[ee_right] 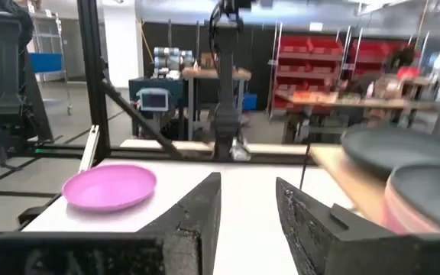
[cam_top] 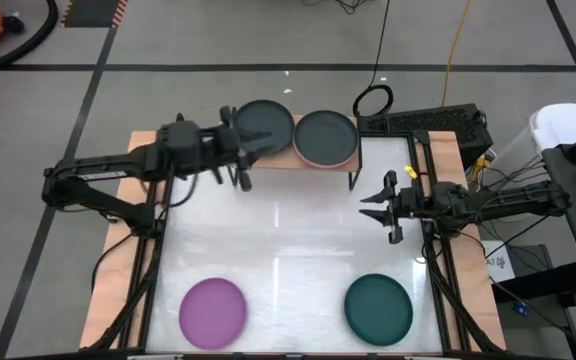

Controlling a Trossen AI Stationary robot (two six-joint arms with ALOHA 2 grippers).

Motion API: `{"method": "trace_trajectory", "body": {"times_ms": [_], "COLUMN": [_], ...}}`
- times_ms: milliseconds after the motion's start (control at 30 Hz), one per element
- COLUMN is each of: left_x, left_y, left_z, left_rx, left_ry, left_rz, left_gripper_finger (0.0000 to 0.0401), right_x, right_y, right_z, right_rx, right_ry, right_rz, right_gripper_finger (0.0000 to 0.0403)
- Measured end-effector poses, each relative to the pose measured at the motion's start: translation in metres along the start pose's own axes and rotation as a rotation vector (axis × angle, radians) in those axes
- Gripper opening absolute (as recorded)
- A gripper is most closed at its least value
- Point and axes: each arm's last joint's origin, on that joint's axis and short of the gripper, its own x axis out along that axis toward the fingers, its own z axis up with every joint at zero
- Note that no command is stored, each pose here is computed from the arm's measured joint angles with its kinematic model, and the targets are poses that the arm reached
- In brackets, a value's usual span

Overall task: Place and stack plates onto a shelf
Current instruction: Stack the dark green plate on top of the dark green plate on the shelf

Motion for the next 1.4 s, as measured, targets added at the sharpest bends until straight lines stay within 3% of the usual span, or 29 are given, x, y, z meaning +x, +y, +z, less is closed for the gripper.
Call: {"method": "trace_trajectory", "body": {"times_ms": [133, 267, 533, 700, 933, 1133, 1400], "left_x": [-0.013, -0.017, -0.028, -0.040, -0.046, -0.045, -0.045], "left_y": [-0.011, -0.033, -0.075, -0.089, -0.100, -0.103, -0.104], "left_z": [-0.003, -0.026, -0.086, -0.108, -0.122, -0.124, -0.125], "left_rx": [-0.024, -0.077, -0.186, -0.259, -0.286, -0.283, -0.287], "left_ry": [-0.050, -0.090, -0.330, -0.375, -0.324, -0.315, -0.297], "left_rz": [-0.034, -0.082, -0.114, -0.159, -0.154, -0.161, -0.167], "left_gripper_finger": [0.0133, 0.0133, 0.0133, 0.0133, 0.0133, 0.0133, 0.0133], "right_x": [0.000, -0.001, 0.000, 0.005, 0.017, 0.031, 0.037], "right_y": [0.000, 0.000, 0.000, 0.003, 0.007, 0.013, 0.035], "right_z": [-0.005, -0.013, -0.026, -0.027, -0.018, -0.003, -0.032], "right_rx": [0.074, 0.102, -0.046, -0.062, -0.015, 0.005, 0.180], "right_ry": [0.056, 0.132, 0.264, 0.262, 0.269, 0.490, 0.840], "right_rz": [0.001, 0.000, -0.017, 0.003, 0.109, 0.177, 0.402], "right_gripper_finger": [0.0111, 0.0111, 0.0111, 0.0111, 0.0111, 0.0111, 0.0111]}}
